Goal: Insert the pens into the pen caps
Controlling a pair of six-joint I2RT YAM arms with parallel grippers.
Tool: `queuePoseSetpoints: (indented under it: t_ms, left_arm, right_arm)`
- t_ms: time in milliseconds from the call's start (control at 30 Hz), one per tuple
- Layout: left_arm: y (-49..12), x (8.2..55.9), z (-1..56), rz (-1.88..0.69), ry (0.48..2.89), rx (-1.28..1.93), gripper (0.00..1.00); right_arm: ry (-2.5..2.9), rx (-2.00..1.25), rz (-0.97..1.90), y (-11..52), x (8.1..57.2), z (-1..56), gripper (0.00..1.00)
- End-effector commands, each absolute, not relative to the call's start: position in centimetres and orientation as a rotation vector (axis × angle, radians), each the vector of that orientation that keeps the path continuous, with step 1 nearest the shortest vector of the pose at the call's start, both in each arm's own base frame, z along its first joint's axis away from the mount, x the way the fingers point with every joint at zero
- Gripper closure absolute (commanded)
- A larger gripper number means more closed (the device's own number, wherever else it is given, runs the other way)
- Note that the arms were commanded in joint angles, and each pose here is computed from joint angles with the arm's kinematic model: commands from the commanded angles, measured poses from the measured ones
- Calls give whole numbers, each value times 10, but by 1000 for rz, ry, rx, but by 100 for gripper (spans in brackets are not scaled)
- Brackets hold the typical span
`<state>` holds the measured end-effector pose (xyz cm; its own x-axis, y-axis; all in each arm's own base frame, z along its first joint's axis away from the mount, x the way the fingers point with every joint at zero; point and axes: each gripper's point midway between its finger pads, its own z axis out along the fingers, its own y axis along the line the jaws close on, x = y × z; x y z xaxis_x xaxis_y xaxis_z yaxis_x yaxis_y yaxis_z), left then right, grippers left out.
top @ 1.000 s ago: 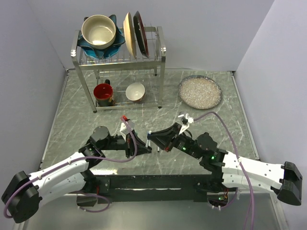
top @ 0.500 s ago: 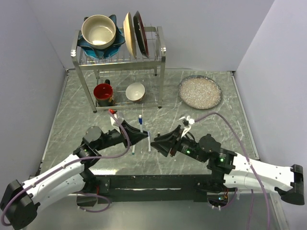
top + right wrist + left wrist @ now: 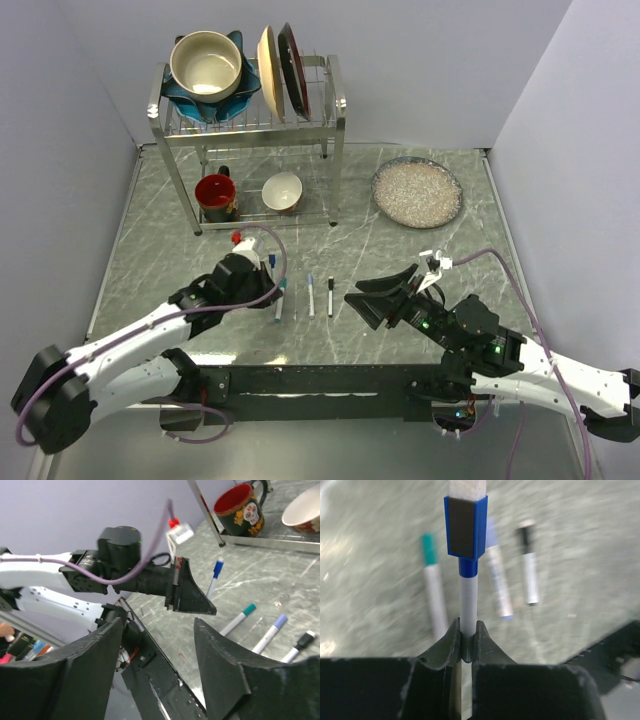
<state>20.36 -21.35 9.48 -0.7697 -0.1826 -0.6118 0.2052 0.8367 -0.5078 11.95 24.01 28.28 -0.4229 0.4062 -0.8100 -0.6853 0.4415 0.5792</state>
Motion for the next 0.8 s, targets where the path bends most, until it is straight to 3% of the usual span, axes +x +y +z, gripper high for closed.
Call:
queuePoseSetpoints:
  t_ms: [0, 200, 433, 633, 767]
  left_arm:
    - [-203, 208, 70, -606, 2450, -123, 94]
    - [-197, 203, 38, -488, 2578, -168, 93]
    - [-185, 196, 12, -365, 2660, -191, 67]
    - [-169, 194, 13, -281, 2650, -244, 59]
    - [-165, 209, 52, -294, 2532, -263, 55]
  right_arm:
    - [1591, -214, 1208, 231, 124, 280, 32]
    - [1576, -197, 1202, 221, 123, 278, 31]
    - [1573, -185, 1203, 214, 121, 277, 30]
    - [1563, -174, 1204, 209, 121, 280, 30]
    - [1572, -161, 1196, 208, 122, 281, 30]
